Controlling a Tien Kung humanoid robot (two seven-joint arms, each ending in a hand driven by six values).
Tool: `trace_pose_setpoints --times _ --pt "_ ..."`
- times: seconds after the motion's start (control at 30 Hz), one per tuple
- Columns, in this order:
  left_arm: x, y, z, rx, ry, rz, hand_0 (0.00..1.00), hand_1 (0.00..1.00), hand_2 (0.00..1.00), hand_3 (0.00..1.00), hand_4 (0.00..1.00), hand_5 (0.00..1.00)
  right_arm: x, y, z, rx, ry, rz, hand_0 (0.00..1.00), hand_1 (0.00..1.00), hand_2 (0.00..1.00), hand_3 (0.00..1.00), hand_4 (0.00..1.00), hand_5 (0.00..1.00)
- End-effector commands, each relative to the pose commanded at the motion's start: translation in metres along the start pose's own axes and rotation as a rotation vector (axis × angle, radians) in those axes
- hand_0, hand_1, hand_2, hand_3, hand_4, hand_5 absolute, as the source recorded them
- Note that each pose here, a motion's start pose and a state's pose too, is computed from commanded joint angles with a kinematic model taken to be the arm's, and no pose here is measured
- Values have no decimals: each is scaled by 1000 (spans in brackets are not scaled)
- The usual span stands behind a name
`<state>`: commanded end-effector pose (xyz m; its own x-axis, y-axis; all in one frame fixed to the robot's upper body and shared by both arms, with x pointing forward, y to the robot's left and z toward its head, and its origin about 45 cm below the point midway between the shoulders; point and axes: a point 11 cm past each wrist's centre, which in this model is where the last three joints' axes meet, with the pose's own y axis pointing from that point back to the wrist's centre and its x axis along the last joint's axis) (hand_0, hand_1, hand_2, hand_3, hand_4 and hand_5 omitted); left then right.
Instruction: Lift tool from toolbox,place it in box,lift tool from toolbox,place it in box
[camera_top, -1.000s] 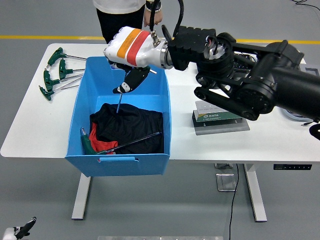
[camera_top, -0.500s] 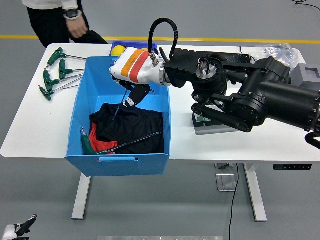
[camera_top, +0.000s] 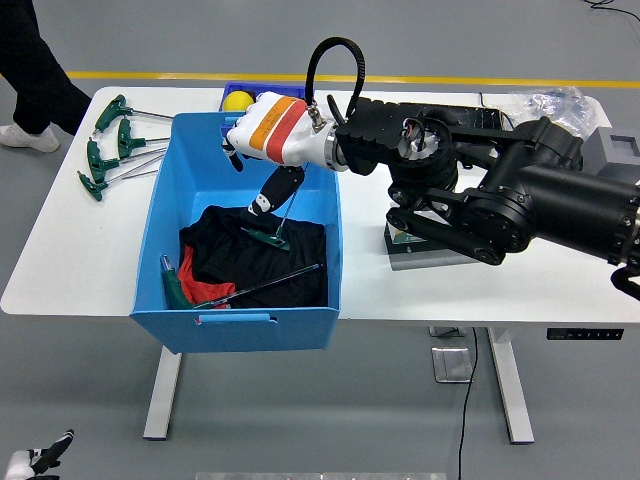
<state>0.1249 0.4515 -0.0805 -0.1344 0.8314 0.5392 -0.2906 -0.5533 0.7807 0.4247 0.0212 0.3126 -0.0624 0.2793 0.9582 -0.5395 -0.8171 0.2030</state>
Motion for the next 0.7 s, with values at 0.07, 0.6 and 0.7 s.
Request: trace_pose_setpoints --times 0.07,0.6,0.7 --pt "0 0 0 1 0 0 660 597 688 705 757 703 -2 0 1 -4 -3 -5 534 610 726 690 984 758" --pt "-5 2 -6 4 17 -6 656 594 688 705 758 703 19 37 50 -37 -102 117 894 858 950 998 998 998" --pt "-6 2 -8 7 21 -7 656 594 688 705 758 703 27 59 80 -70 -165 166 894 858 950 998 998 998"
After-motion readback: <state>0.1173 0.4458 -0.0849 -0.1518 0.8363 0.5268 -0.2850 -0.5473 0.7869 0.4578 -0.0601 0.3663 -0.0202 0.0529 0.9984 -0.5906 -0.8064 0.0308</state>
